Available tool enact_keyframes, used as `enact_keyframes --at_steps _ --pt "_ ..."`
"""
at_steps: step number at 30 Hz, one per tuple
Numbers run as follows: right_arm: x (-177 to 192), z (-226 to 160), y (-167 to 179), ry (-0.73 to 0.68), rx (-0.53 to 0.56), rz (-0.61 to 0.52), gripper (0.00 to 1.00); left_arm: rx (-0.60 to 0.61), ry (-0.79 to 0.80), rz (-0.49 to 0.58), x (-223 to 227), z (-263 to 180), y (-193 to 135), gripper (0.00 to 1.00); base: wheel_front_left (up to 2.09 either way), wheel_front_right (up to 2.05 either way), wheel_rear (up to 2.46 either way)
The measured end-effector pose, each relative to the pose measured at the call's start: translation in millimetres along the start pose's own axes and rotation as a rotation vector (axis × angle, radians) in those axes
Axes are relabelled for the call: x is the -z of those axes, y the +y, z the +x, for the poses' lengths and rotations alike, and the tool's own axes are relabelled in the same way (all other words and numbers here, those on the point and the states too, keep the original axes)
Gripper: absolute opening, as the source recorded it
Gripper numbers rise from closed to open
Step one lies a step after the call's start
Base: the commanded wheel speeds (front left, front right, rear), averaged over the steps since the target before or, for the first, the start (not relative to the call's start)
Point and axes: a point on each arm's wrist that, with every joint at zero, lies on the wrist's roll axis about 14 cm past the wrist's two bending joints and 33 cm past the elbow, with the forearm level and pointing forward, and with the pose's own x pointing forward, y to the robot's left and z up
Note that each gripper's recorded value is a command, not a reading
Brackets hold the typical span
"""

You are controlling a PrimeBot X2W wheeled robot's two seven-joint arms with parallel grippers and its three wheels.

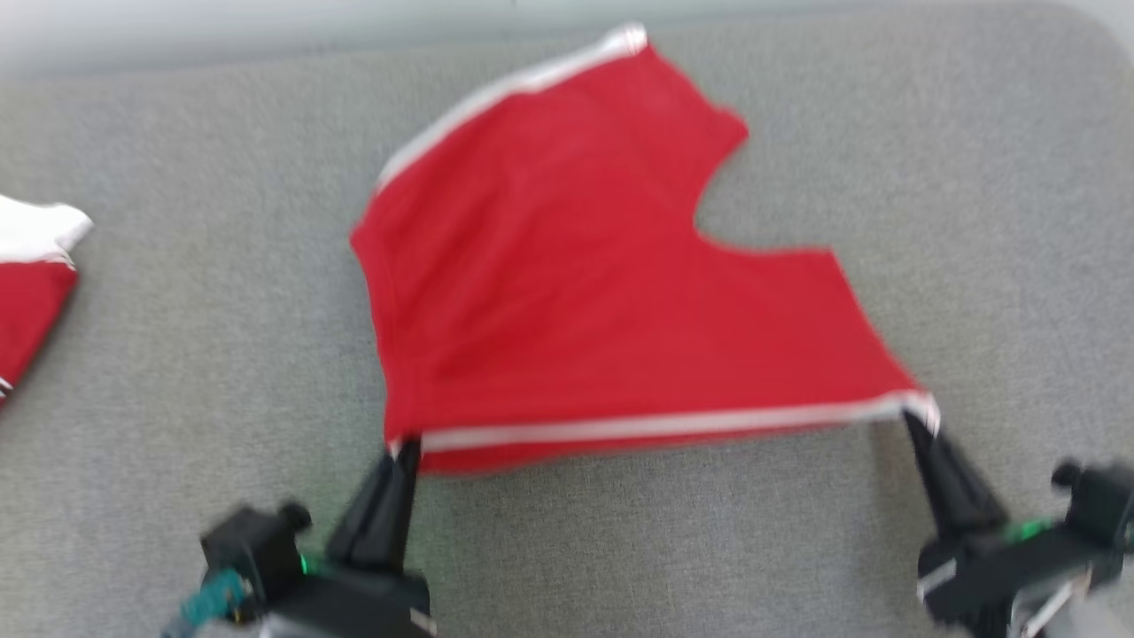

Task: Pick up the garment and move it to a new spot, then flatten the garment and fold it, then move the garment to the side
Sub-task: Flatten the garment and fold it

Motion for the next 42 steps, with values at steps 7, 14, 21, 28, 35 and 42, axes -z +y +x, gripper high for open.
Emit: enact_keyframes --at_steps 7,14,21,28,35,42 --pt "26.3 -42.4 8.3 0.066 0.016 0.007 0.00 -0.020 0.016 0.009 9.4 -32.1 -4.9 0.00 0.00 0.00 0.00" --pt "41.7 -76.8 24.3 0.110 0.023 0.048 0.00 -0.061 -0.003 0.007 8.1 -60.1 -3.2 0.00 0.00 0.00 0.00" --pt "20.7 -72.5 39.4 0.048 -0.003 0.056 0.00 -0.047 -0.028 0.025 1.9 -67.3 -9.0 0.00 0.00 0.00 0.00" --pt "-25.7 -33.2 53.4 -0.052 -0.072 0.020 0.00 -0.011 -0.097 0.061 -22.8 -49.2 -15.1 0.00 0.00 0.00 0.00" --pt "-67.9 21.6 68.5 -0.108 -0.139 -0.044 0.00 0.017 -0.167 0.103 -56.3 -14.0 -10.8 0.00 0.00 0.00 0.00" --pt "-91.8 83.8 74.6 -0.089 -0.160 -0.116 0.00 0.007 -0.172 0.111 -68.0 22.9 -0.2 0.00 0.00 0.00 0.00"
